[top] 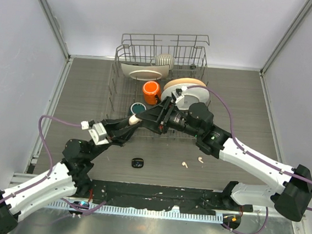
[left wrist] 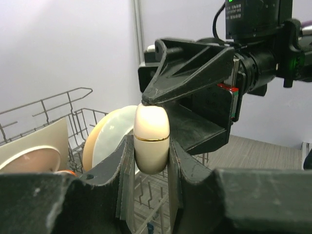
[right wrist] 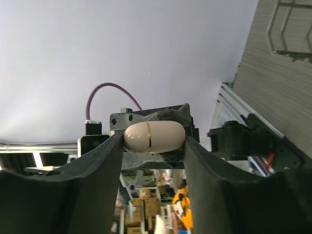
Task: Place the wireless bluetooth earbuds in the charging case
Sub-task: Pick up the charging case at the center of the board, then open the charging case.
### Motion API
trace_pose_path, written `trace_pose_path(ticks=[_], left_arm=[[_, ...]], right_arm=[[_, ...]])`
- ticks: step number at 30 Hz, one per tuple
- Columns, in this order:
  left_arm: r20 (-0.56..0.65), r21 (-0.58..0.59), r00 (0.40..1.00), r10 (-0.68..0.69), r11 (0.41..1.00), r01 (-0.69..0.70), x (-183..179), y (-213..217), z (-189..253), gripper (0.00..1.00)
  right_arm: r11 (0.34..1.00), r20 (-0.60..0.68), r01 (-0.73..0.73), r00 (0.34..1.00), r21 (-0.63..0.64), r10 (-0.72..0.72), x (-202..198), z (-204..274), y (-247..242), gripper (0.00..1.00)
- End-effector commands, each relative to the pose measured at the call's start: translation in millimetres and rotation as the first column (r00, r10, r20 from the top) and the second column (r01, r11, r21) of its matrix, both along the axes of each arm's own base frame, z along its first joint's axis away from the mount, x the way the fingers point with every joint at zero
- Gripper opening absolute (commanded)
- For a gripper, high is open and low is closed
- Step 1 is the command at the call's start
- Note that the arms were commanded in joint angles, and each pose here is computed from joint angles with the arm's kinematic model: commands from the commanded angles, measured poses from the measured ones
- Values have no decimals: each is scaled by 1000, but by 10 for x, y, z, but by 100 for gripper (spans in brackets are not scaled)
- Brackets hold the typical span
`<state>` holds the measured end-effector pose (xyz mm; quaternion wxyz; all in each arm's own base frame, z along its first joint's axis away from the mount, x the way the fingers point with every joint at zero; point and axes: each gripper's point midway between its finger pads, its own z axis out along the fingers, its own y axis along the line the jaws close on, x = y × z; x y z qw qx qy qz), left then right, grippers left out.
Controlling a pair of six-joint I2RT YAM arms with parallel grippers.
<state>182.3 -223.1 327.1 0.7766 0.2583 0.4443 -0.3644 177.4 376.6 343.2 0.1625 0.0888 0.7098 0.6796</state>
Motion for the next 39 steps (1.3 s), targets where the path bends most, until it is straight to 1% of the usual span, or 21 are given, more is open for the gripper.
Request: trace_pose_path(ticks=[1, 2, 3, 4, 5, 6, 7, 8, 10, 11, 12, 13, 14, 15, 17, 22, 27, 30, 39], left_arm=[[34, -150, 999, -3, 989, 8, -80, 134, 179, 0], [5, -177, 1000, -15, 984, 16, -91, 156, 76, 0], [-7, -231, 1000, 6, 973, -7, -75, 239, 92, 0], [17, -287, 1000, 9, 958, -4, -119, 320, 167, 0], [2, -297, 1000, 10, 955, -9, -120, 343, 89, 0], [3, -318, 1000, 4, 948, -2, -148, 375, 109, 0], [3, -314, 1000, -3, 949, 4, -163, 373, 93, 0], [3, -310, 1000, -12, 951, 12, -180, 366, 73, 0], [22, -315, 999, -37, 948, 42, -250, 370, 86, 0], [23, -314, 999, -44, 948, 49, -265, 368, 59, 0], [34, -317, 998, -58, 946, 66, -300, 366, 73, 0], [54, -313, 996, -74, 946, 87, -349, 360, 91, 0], [61, -305, 994, -85, 947, 100, -372, 344, 93, 0], [58, -297, 993, -99, 948, 112, -386, 324, 79, 0], [73, -280, 989, -132, 949, 148, -442, 281, 111, 0], [69, -246, 983, -172, 952, 184, -466, 191, 114, 0], [68, -207, 977, -205, 955, 214, -473, 93, 114, 0], [68, -202, 975, -211, 954, 221, -462, 62, 124, 0], [72, -187, 966, -249, 948, 258, -482, -16, 155, 0]], right_arm=[[993, 243, 63, 969, -99, -37, 32, 156, -125, 61], [990, 284, 84, 958, -116, -48, 46, 181, -168, 63], [981, 314, 127, 946, -149, -74, 99, 155, -229, 64], [975, 410, 158, 909, -157, -81, 87, 259, -326, 66], [970, 446, 182, 890, -160, -93, 100, 297, -379, 68], [968, 492, 193, 866, -160, -91, 86, 340, -424, 70], [967, 538, 205, 838, -151, -94, 57, 416, -489, 71], [959, 591, 212, 804, -189, -61, 46, 370, -527, 72], [958, 638, 184, 770, -221, 0, -32, 404, -546, 72], [949, 671, 176, 740, -260, 47, -37, 356, -532, 71], [939, 662, 154, 744, -307, 95, -66, 269, -534, 72], [937, 674, 138, 729, -320, 123, -86, 314, -512, 72], [928, 667, 114, 726, -355, 166, -84, 236, -461, 72], [914, 646, 98, 737, -394, 199, -90, 153, -454, 72], [912, 645, 73, 730, -403, 226, -111, 172, -414, 72], [923, 658, 21, 708, -384, 257, -175, 240, -318, 72], [915, 649, -22, 698, -403, 303, -255, 200, -249, 72], [909, 641, -40, 696, -414, 323, -282, 159, -221, 72], [891, 626, 10, 715, -455, 312, -175, 72, -216, 71]])
